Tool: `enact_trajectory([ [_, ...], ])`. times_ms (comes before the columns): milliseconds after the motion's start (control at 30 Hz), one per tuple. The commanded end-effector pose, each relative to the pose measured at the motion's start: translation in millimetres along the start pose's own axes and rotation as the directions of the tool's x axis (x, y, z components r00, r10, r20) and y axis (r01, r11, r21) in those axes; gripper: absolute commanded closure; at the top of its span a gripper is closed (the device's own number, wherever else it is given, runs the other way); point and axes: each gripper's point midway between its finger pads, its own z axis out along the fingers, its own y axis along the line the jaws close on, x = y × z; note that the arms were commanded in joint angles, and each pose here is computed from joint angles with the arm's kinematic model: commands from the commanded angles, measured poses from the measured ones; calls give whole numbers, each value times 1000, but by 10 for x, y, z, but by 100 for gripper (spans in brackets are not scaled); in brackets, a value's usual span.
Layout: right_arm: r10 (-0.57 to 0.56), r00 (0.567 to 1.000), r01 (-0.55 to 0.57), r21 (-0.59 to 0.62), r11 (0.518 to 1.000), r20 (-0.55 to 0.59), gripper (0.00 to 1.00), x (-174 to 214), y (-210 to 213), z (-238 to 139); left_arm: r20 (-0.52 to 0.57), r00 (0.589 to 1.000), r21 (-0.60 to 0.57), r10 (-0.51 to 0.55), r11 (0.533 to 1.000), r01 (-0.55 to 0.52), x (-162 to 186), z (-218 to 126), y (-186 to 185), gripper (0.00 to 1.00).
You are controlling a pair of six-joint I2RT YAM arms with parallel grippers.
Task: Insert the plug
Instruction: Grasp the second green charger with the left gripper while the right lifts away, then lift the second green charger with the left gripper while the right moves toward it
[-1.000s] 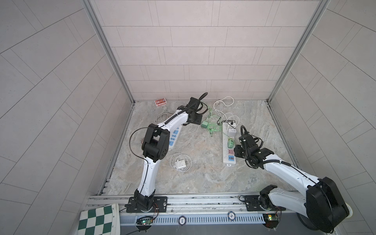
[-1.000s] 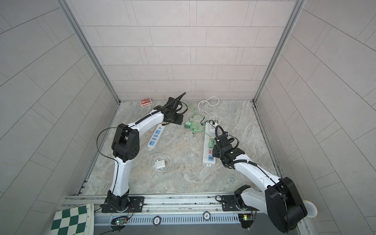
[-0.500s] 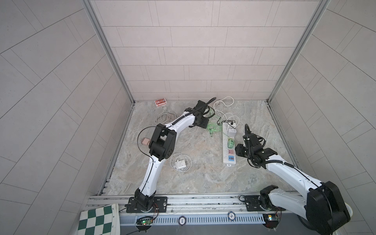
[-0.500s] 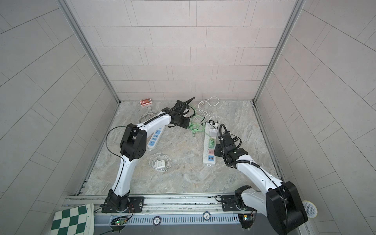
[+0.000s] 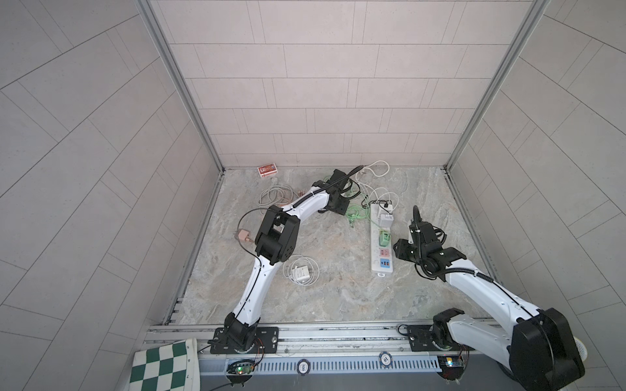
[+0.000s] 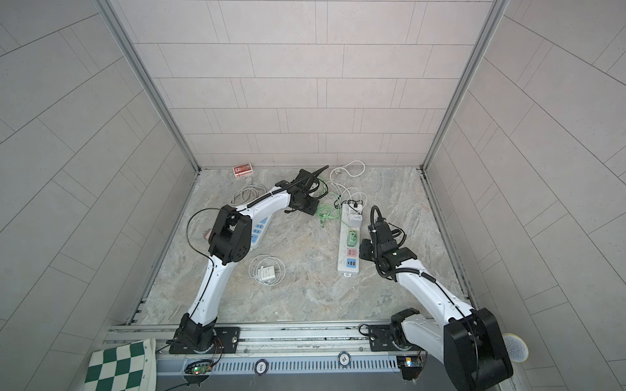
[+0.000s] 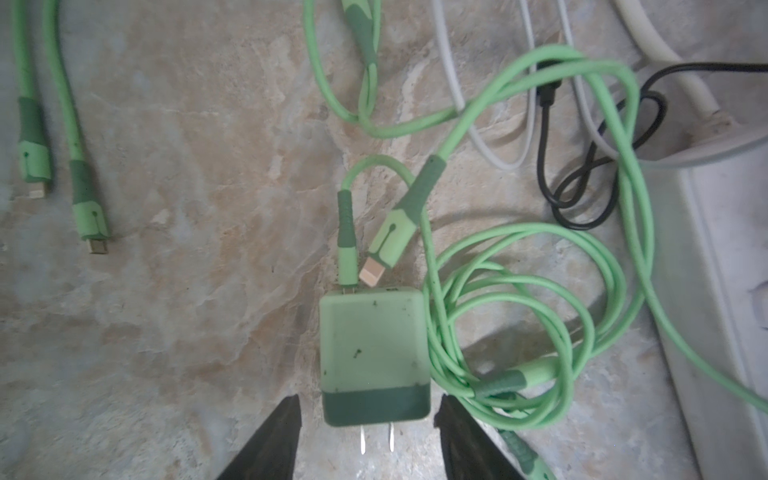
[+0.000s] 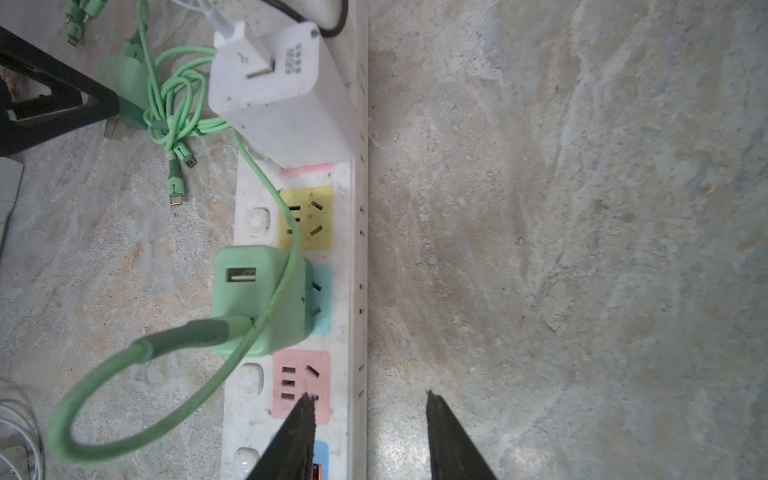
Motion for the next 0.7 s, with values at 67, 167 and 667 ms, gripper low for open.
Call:
enact_trajectory([
  [67,-7,1000,7,1,1000,-8,56,52,-41,-26,8,1000,-22,24,999,-24,-45,112,25,40],
  [167,-6,1000,6,3,1000,-4,56,52,-53,-35,2,1000,-14,30,999,-30,-50,145,8,43],
  [667,-55,998,53,-140,989,-14,56,50,200,-196,-21,996,3,85,996,-85,-1,-233,15,64],
])
